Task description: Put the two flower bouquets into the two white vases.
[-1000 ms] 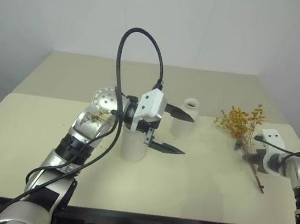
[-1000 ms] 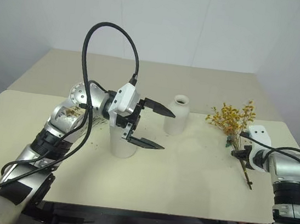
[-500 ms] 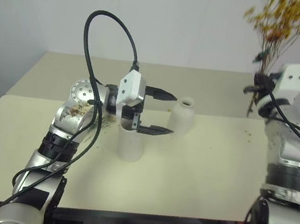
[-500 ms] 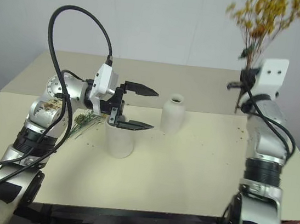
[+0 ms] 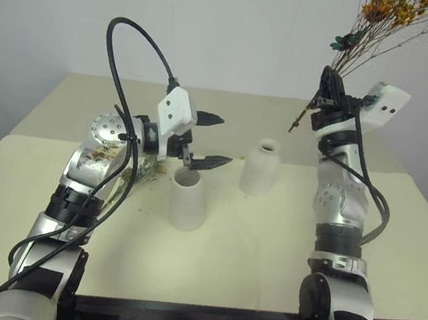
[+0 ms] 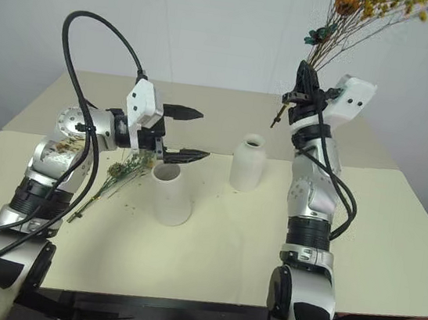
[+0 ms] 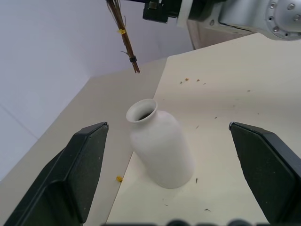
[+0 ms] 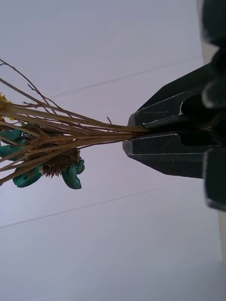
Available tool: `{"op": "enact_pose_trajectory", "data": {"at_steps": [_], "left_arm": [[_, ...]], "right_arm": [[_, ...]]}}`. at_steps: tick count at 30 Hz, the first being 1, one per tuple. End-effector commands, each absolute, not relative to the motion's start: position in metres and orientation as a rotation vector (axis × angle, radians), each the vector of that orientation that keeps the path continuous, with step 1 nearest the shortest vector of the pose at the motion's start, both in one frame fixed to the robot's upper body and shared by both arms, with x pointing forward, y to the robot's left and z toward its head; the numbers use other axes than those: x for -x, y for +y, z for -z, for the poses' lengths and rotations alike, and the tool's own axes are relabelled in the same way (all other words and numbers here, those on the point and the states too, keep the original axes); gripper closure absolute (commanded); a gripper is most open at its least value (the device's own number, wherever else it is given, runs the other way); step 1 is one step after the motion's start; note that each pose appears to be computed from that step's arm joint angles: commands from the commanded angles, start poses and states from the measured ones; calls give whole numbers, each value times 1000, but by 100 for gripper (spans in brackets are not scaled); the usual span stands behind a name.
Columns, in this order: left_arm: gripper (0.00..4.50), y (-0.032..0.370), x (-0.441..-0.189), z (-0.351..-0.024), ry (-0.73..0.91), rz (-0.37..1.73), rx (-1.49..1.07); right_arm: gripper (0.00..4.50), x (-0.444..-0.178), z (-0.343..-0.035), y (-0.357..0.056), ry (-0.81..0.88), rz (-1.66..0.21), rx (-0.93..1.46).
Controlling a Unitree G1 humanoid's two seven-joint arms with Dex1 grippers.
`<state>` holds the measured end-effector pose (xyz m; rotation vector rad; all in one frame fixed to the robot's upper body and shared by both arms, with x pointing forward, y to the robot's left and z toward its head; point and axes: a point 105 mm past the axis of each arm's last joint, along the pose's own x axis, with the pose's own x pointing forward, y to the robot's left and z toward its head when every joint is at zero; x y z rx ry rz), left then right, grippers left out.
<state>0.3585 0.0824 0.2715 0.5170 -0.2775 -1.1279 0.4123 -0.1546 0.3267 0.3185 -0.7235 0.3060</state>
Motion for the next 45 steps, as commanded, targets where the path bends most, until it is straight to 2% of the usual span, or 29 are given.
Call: {"op": "enact_pose_trajectory", "data": {"at_steps": [1,12,24,31,38,41,45], "left_arm": [[0,88,-361,-286,-304,1073,-526],[0,90,-364,-282,-277,1045,-511],[0,91,-361,-279,-270,1045,-519],[0,90,-361,-279,-274,1044,-522],[0,91,-361,-278,-275,1042,-521],[0,92,-361,-277,-276,1039,-521],[0,92,-361,-277,-278,1035,-522]], "right_arm": [[446,-409,-340,-147,-783,-322,-315],[446,-422,-302,-123,-712,-380,-292],[446,-426,-266,-111,-659,-379,-165],[446,-423,-253,-102,-646,-386,-103],[446,-423,-252,-99,-652,-360,-90],[374,-423,-253,-97,-657,-363,-107],[243,-422,-254,-97,-659,-362,-80]]}}
